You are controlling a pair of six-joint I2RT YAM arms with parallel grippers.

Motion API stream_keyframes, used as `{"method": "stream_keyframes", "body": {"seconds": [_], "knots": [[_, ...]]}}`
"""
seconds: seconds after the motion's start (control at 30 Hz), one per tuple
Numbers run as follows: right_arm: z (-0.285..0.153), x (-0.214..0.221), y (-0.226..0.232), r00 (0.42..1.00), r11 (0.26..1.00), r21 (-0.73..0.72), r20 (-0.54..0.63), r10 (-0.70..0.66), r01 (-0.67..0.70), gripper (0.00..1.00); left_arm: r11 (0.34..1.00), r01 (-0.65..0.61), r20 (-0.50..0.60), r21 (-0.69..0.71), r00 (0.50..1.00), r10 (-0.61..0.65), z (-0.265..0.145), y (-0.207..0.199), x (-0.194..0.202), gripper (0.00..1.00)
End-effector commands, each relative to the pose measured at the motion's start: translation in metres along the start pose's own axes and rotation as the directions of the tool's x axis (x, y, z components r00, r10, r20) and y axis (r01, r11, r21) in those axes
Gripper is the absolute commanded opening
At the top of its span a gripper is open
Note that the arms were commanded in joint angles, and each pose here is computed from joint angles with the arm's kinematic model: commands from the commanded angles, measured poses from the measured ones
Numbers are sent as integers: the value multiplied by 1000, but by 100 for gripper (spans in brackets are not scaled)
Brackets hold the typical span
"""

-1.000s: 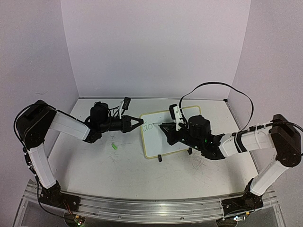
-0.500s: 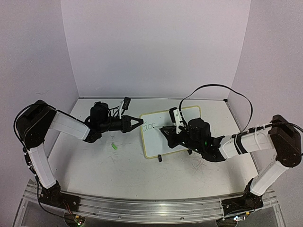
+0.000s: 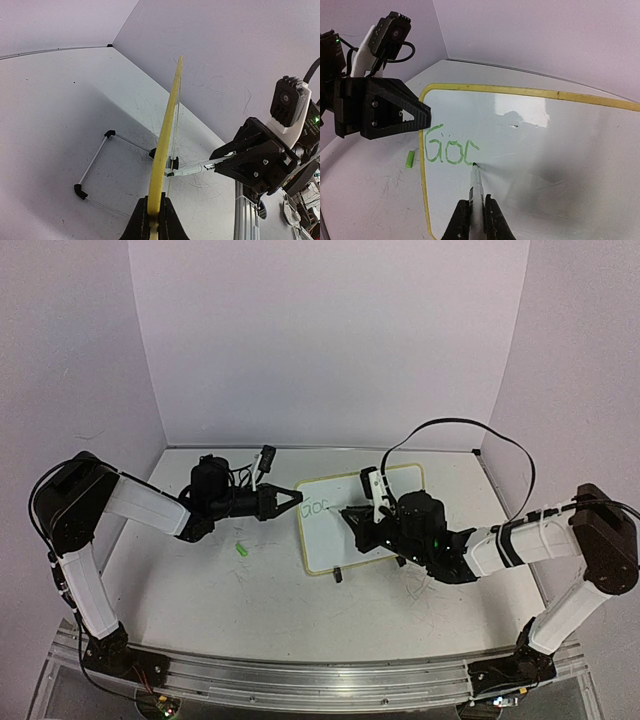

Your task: Write a sentence on the whiteboard

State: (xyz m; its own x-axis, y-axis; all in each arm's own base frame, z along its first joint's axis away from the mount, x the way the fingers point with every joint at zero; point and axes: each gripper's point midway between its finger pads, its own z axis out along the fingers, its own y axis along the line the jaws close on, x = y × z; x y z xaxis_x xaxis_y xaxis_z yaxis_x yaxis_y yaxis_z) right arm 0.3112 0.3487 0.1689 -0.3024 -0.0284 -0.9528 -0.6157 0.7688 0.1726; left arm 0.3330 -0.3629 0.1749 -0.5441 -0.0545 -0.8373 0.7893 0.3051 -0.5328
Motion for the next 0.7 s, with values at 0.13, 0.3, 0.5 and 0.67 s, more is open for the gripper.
{"method": "stream_keyframes", "body": {"seconds": [0.13,0.3,0.5,0.67], "knots": [[-5,-22,-18,997,996,90,73,18,-24,0,997,-69,44,24,997,68,-2,-16,-26,0],[-6,-26,-19,996,995,95,86,19,-27,0,997,-70,43,25,997,69,-2,-16,-26,0],[-3,-30,-16,995,996,79,96,20,-28,0,997,-70,43,26,997,69,-2,-16,-26,0],[2,-27,-11,996,998,56,82,20,-25,0,997,-71,44,28,997,70,-2,-17,-27,0]]}}
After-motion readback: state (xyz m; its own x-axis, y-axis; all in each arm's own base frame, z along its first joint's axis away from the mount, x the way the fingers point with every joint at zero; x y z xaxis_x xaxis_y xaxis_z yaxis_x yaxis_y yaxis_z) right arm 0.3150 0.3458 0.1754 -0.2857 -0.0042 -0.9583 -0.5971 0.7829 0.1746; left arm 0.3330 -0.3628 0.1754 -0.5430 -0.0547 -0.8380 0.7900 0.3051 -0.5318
